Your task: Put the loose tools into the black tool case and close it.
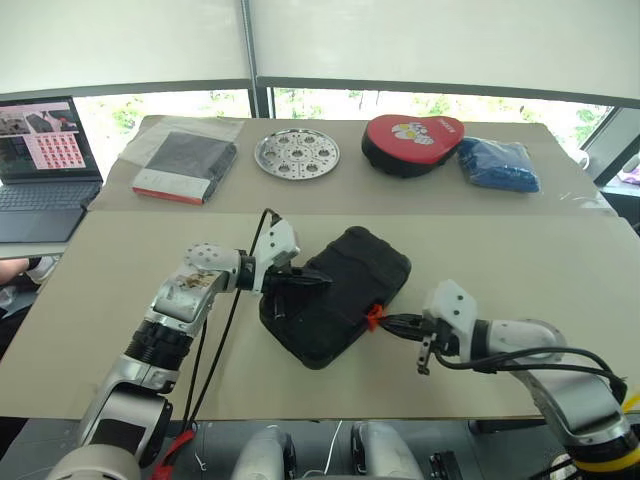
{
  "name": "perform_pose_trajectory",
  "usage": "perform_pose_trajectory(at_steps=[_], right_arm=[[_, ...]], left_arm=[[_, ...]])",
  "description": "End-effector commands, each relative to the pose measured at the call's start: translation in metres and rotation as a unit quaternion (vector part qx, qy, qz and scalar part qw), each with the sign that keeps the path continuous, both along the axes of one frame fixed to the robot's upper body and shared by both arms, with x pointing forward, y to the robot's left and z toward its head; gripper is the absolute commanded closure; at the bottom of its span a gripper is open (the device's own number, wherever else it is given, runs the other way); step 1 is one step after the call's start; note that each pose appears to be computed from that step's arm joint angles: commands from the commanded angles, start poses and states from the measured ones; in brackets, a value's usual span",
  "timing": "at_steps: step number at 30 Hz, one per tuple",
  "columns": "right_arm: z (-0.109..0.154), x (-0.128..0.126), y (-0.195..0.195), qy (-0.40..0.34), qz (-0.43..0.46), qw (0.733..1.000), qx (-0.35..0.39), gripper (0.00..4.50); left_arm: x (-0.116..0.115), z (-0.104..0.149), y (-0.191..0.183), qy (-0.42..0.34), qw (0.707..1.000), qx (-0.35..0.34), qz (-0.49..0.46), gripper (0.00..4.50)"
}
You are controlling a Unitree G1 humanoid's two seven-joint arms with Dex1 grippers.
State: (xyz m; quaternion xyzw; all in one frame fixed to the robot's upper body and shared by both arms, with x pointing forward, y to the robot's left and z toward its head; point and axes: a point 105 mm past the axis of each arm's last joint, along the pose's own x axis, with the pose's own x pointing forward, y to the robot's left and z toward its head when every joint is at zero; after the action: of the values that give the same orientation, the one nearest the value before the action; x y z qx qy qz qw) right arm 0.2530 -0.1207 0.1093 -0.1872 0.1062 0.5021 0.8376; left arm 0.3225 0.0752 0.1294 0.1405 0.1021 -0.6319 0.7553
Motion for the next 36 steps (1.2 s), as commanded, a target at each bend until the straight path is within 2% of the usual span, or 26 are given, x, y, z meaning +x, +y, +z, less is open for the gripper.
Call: perform_pose_trajectory(at_steps=[1, 5, 10, 29, 36], right_arm=[[0.010, 0.002, 0.004, -0.029, 0.007, 1.000, 0.006, 4.47], [-0.007, 0.003, 0.000, -0.002, -0.006, 1.000, -0.024, 4.47], [-0.012, 0.009, -0.002, 0.007, -0.022, 0.999, -0.036, 4.47], [0.002, 0.010, 0.005, -0.004, -0.002, 0.999, -0.035, 4.47], [0.009, 0.033, 0.024, -0.033, 0.006, 0.999, -0.027, 4.47]], left_arm=[[-0.004, -0.025, 0.007, 0.036, 0.999, 0.029, 0.011, 4.50], [-0.005, -0.027, 0.006, 0.041, 0.999, 0.031, 0.011, 4.50], [-0.006, -0.029, 0.007, 0.045, 0.998, 0.036, 0.014, 4.50], [-0.013, -0.045, 0.006, 0.059, 0.995, 0.078, 0.005, 4.50], [-0.014, -0.048, 0.002, 0.062, 0.995, 0.077, 0.002, 4.50]])
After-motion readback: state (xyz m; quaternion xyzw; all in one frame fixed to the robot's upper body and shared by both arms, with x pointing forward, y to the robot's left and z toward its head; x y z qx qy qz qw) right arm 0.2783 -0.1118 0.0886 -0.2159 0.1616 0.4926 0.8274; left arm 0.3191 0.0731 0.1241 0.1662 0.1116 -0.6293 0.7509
